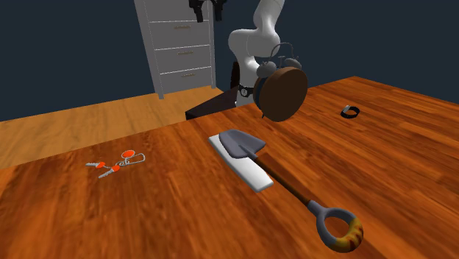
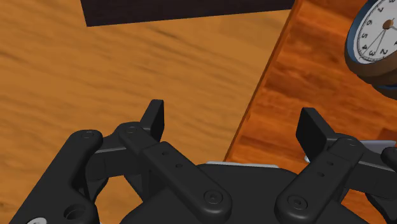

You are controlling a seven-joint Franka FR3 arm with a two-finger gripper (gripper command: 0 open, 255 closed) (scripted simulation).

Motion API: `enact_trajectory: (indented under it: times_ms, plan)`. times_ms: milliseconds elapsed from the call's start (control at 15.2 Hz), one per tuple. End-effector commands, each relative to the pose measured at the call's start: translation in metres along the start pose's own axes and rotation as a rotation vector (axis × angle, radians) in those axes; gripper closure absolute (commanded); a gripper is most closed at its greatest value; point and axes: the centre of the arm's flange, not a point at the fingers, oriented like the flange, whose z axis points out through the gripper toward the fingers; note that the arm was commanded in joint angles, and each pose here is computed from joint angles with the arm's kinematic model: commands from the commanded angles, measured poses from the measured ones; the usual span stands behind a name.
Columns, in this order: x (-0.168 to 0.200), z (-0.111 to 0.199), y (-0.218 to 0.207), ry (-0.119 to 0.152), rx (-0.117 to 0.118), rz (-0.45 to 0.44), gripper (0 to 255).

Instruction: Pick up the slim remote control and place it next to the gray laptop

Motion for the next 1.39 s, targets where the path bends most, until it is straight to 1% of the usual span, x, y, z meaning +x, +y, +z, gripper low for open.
enact_trajectory:
  times_ms: [0,330,726,1320]
  plan:
    - [0.000,0.000,0.000,0.000,0.000,0.000,0]
    - [0.054,0.029,-0.028,-0.003,-0.017,-0.164,0]
    - [0.111,0.065,-0.072,-0.006,-0.037,-0.362,0]
    - [0.178,0.121,-0.155,-0.011,-0.068,-0.658,0]
